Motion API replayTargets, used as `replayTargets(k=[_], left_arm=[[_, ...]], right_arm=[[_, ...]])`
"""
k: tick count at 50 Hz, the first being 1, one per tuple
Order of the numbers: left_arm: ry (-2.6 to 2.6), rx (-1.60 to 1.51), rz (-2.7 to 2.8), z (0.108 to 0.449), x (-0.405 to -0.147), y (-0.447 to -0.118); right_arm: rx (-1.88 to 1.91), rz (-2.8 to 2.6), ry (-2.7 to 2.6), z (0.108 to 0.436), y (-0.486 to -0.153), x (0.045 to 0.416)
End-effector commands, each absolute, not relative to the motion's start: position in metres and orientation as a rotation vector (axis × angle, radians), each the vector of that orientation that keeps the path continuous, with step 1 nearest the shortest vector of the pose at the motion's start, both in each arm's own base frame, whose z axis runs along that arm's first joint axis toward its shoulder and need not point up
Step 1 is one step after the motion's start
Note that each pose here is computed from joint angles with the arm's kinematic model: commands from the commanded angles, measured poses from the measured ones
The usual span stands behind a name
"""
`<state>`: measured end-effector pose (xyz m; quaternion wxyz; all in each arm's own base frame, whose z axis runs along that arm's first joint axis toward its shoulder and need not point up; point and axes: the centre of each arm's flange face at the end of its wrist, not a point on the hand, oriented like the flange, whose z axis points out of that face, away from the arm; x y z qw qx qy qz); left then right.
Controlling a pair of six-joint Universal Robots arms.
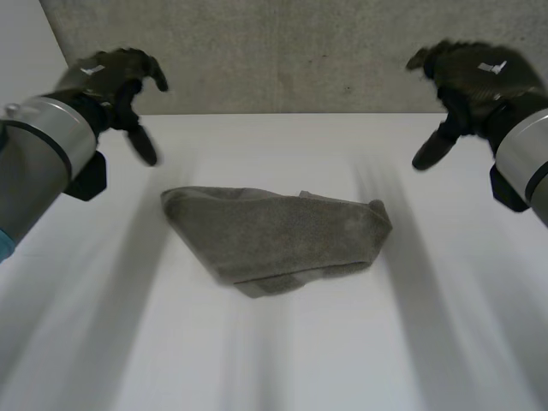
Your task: Fold the towel.
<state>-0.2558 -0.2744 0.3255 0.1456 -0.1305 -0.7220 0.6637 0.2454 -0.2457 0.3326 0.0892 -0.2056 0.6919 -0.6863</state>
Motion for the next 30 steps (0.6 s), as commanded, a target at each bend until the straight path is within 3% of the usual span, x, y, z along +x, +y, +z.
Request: replayTargets(k=[1, 5, 13, 21, 30], left_arm=[[-2.106, -0.767, 1.821, 0.279, -0.276, -0.283], [-2.176, -1.004, 1.751, 0.238, -0.282, -0.288], [-2.261, -1.148, 1.614, 0.182, -0.287, -0.296], [-2.283, -1.173, 1.557, 0.150, -0.292, -0.298], [-2.290, -1.171, 1.545, 0.129, -0.295, -0.302]], right_arm=[[-0.963, -1.747, 2.171, 0.289, -0.230, 0.265], [-1.152, -1.595, 2.103, 0.265, -0.198, 0.295], [-1.231, -1.471, 2.144, 0.211, -0.196, 0.313], [-1.267, -1.409, 2.247, 0.161, -0.200, 0.322], [-1.243, -1.457, 2.274, 0.149, -0.206, 0.322]])
